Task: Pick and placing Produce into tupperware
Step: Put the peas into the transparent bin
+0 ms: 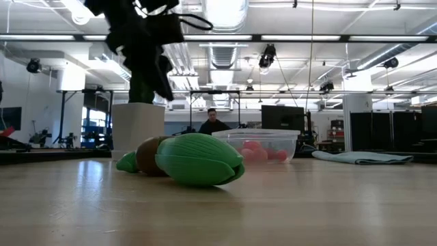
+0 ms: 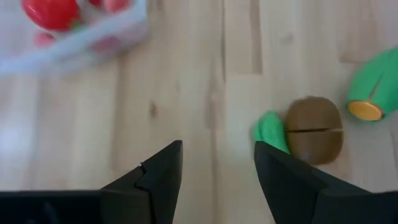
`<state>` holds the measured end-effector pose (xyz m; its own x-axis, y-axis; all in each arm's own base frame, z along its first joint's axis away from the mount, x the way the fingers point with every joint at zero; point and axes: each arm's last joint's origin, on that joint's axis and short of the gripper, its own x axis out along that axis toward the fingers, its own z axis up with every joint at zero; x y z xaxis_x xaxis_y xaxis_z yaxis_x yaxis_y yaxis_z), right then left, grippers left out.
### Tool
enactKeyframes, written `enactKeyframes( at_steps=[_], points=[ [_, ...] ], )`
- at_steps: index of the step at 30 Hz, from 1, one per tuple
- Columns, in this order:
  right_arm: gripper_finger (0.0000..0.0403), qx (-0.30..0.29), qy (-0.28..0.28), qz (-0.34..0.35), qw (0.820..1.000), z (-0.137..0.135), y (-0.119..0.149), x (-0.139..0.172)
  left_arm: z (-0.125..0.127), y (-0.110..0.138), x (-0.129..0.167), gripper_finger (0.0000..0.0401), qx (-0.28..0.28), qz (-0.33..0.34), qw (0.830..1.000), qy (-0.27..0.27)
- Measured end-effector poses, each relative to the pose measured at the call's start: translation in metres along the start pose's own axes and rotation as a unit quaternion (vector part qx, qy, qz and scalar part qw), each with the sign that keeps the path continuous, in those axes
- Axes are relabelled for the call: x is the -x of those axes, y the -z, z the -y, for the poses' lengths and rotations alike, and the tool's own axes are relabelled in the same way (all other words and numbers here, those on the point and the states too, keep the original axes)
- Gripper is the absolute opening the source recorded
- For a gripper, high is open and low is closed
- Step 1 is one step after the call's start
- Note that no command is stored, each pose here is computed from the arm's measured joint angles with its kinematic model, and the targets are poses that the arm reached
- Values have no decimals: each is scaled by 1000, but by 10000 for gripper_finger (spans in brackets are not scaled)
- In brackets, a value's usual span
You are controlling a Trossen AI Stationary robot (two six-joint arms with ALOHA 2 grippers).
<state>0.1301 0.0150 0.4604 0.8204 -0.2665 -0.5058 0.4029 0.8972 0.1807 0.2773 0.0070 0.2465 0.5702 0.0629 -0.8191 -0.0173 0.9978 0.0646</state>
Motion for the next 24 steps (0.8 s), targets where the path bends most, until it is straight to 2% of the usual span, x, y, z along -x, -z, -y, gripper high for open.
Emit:
enactKeyframes(
  at_steps=[6,16,20,24],
  points=[
    [233,4,0,0,1000,0,0,0,20,27,-16,194,16,2,1000,21],
    [233,-1,-1,1,1000,0,0,1,51,32,-39,194,-15,-21,998,49],
    [233,-1,0,0,1000,0,0,0,59,36,-49,194,-4,-38,999,38],
    [233,-1,0,0,1000,0,0,0,60,40,-61,194,23,-57,998,-2]
  ],
)
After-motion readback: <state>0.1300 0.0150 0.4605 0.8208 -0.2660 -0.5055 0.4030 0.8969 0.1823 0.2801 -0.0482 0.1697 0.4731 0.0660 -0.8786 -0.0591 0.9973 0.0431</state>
